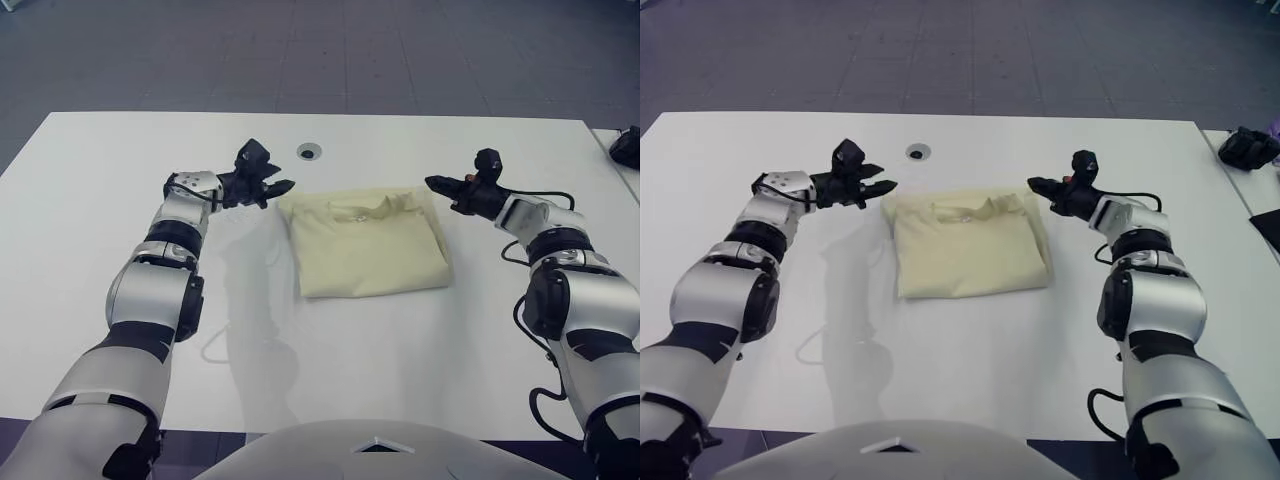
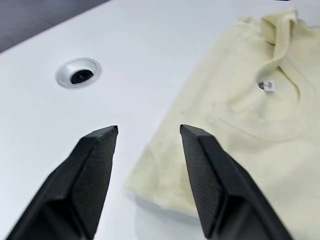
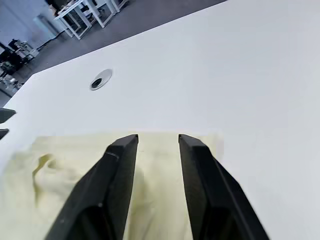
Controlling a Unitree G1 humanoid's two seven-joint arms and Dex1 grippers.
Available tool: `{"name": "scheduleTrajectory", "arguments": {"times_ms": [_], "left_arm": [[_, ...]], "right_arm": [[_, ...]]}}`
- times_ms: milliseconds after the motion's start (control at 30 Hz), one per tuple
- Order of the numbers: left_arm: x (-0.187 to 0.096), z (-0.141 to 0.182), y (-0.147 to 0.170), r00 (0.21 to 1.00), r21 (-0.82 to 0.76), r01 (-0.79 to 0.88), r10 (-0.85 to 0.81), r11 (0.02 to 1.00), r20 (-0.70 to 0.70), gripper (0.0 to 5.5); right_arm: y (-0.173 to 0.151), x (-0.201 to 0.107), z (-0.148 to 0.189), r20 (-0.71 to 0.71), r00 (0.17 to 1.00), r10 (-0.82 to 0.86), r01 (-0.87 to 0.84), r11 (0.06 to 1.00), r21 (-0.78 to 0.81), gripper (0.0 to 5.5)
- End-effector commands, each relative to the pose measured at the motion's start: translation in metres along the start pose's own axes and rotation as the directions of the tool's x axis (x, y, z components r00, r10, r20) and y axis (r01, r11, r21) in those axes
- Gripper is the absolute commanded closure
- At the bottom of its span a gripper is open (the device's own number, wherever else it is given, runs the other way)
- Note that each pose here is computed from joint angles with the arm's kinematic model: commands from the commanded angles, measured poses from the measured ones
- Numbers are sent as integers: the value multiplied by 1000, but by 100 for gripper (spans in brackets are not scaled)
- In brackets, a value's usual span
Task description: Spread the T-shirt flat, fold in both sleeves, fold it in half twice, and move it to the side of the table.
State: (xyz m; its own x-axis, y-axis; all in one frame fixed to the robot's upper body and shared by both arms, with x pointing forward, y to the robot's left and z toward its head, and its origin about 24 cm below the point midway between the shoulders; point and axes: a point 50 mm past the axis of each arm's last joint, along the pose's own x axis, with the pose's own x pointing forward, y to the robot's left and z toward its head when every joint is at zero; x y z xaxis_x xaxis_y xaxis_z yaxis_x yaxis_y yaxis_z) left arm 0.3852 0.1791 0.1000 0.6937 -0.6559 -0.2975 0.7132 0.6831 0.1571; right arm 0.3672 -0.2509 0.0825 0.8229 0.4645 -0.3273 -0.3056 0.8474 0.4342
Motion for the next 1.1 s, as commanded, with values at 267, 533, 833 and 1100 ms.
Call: {"name": "scheduleTrajectory", "arguments": {"times_ms": [267,533,833,1100], "left_arm": [[-4,-23,-72,957,235,271,-288,934,40,298],[9,-54,-95,940,249,337,-314,908,-131,209],[11,-59,-76,948,241,299,-260,923,-183,60],[12,13,-66,959,413,120,-213,903,187,10]], "right_arm": [[45,0,-22,-124,921,369,-389,883,-264,431],[28,24,-50,-98,989,114,-124,987,-105,436],[11,17,-60,-73,997,23,-23,1000,-4,303],[31,11,25,249,959,133,-139,990,10,181]]}}
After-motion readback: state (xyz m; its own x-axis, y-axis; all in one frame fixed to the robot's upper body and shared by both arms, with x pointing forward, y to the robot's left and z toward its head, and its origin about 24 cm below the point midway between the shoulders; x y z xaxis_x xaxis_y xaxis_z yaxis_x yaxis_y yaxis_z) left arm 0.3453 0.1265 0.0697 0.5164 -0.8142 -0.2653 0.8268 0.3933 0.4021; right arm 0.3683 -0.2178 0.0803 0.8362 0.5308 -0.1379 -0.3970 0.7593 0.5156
